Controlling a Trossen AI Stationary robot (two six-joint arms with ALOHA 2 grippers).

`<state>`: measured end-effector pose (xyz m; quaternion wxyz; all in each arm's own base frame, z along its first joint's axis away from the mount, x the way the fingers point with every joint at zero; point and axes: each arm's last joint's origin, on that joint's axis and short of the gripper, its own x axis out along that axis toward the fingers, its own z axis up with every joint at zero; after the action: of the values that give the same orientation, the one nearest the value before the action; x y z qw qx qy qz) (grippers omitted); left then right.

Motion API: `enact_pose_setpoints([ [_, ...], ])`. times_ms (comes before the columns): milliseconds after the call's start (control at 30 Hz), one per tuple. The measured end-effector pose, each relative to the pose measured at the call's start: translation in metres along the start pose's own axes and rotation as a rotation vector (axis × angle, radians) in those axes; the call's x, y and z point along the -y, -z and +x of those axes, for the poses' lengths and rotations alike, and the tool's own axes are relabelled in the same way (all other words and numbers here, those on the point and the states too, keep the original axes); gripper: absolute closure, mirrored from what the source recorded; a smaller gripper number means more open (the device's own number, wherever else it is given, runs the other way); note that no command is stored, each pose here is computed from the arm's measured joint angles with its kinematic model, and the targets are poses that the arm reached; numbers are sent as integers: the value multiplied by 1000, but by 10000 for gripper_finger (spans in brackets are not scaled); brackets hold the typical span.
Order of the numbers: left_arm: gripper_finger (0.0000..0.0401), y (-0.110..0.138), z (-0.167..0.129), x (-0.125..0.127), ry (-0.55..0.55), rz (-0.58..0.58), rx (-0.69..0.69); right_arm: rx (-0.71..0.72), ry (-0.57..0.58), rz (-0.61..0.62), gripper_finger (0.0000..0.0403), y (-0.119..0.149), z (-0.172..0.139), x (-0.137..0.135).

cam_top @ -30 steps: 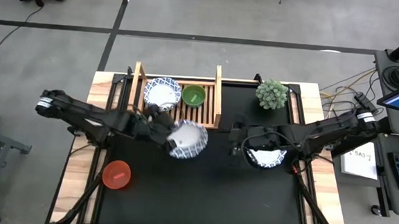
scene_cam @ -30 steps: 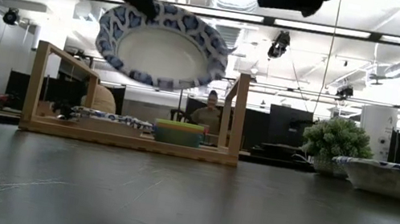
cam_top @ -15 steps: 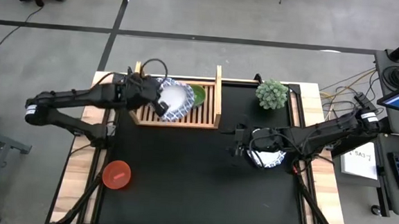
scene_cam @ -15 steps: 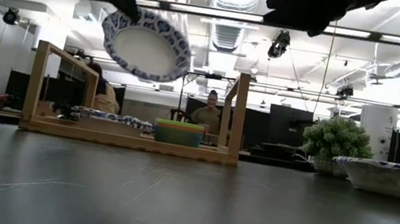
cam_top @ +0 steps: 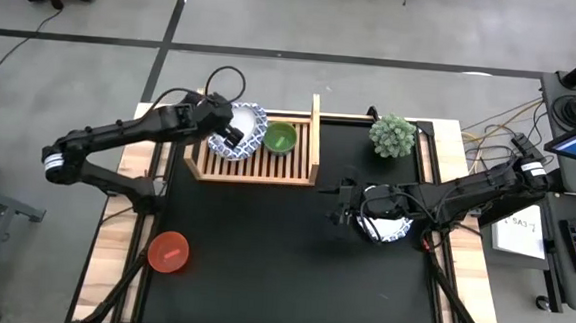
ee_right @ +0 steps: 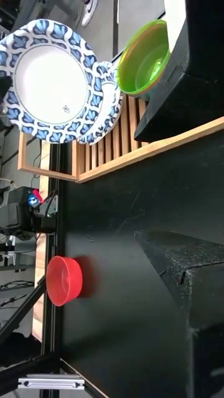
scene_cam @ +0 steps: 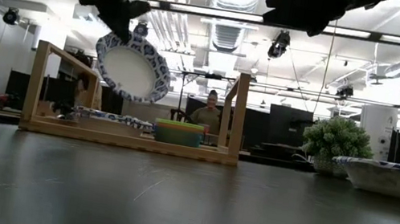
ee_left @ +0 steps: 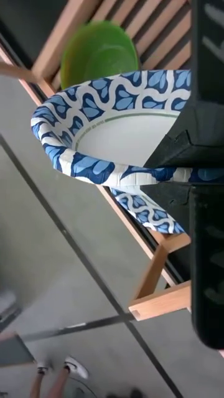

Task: Place and stack bowls onto a shelf
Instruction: Stack the blue patterned bowl on top of the blue patterned bowl on the shelf

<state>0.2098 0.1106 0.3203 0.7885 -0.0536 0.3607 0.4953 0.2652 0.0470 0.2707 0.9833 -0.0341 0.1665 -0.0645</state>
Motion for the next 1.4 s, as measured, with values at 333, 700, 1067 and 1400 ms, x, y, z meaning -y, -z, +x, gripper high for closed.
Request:
enact_pose_setpoints([
  [333, 401, 1, 32, 2, -63, 18, -92, 0, 0, 7, 168, 0, 0, 0],
  [700, 401, 2, 42, 5, -75, 17, -115, -1, 0, 23, 168, 0, 0, 0],
  [1067, 346, 1, 41, 5, -74, 13, -111, -3, 0, 32, 168, 0, 0, 0],
  [1400, 306, 4, 41, 5, -83, 37, -140, -5, 0, 51, 168, 1, 0, 0],
])
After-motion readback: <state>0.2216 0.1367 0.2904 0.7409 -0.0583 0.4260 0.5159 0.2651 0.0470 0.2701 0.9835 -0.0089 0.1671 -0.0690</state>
